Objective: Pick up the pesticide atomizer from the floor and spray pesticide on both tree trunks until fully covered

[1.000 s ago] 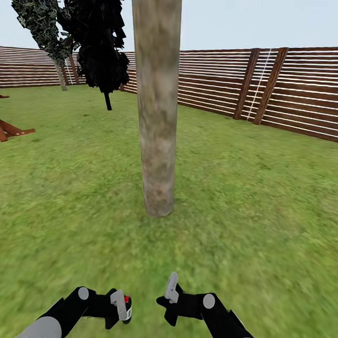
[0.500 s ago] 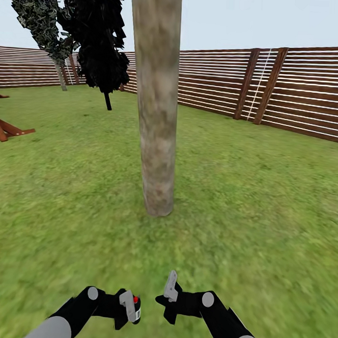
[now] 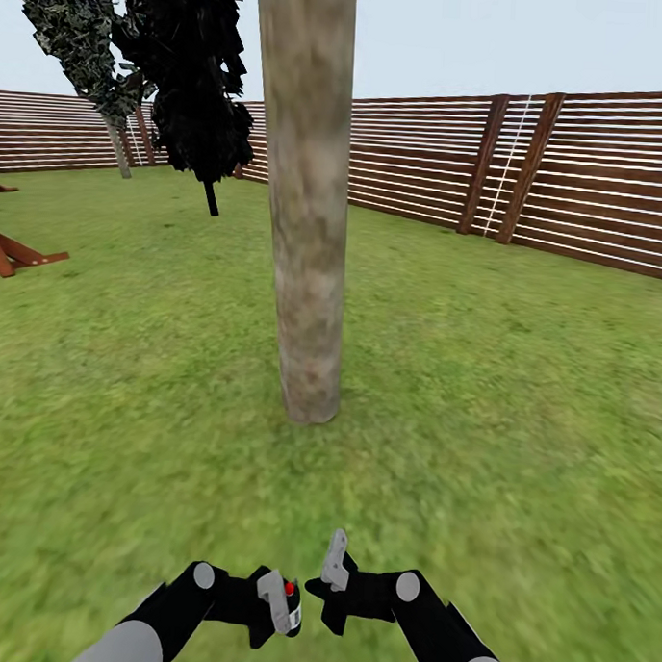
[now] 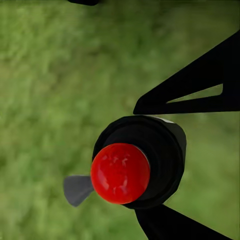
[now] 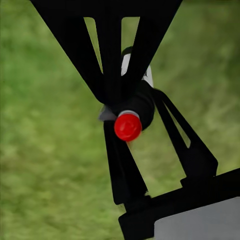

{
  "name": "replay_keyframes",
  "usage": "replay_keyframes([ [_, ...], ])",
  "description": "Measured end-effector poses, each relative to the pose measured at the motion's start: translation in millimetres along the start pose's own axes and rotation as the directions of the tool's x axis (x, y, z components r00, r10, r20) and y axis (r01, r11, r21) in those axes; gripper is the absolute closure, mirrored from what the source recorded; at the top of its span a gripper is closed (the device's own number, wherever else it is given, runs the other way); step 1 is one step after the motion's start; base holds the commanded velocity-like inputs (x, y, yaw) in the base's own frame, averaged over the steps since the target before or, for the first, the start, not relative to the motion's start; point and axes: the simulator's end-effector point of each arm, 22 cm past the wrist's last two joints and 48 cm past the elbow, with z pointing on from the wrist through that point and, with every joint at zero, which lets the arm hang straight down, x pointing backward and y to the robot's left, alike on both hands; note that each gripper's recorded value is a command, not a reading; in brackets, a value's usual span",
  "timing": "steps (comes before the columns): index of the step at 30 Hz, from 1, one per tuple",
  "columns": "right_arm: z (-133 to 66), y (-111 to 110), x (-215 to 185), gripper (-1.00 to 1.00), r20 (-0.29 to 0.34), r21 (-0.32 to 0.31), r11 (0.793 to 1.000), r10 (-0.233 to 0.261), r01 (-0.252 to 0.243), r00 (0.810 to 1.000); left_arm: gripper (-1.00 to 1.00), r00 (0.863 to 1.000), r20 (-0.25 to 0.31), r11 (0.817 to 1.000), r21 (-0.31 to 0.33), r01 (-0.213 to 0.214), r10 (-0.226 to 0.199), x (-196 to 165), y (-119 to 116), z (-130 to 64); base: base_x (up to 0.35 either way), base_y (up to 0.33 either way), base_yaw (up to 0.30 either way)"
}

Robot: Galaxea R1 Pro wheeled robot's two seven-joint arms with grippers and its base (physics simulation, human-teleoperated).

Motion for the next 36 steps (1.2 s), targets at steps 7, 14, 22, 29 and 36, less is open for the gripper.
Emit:
replay_keyframes([
  [7,0.0,0.0,0.0,1.0,0.0,0.0,1.0,0.0,0.0,1.0,1.0,1.0,0.006,1.0,0.009,-0.001,0.001,-2.5,-2.8,1.1,0.0,0.0,0.0],
  [14,0.0,0.0,-0.1,1.0,0.0,0.0,1.0,0.0,0.0,1.0,1.0,1.0,0.011,0.999,0.038,-0.001,0.001,-5.3,-10.0,2.4,0.0,0.0,0.0],
  [22,-0.1,-0.2,0.0,1.0,0.0,0.0,1.0,0.0,0.0,1.0,1.0,1.0,0.023,0.999,0.034,0.007,-0.008,-11.3,-9.7,4.5,0.0,0.0,0.0],
  [29,-0.2,-0.2,0.3,1.0,0.0,0.0,1.0,0.0,0.0,1.0,1.0,0.999,0.03,0.999,0.033,0.01,-0.011,-13.6,-9.7,5.0,0.0,0.0,0.0],
  [36,-0.5,-0.4,0.8,1.0,-0.001,0.001,1.0,0.0,0.0,1.0,1.0,0.998,0.05,0.999,0.033,0.022,-0.024,-17.8,-9.8,5.0,0.0,0.0,0.0],
])
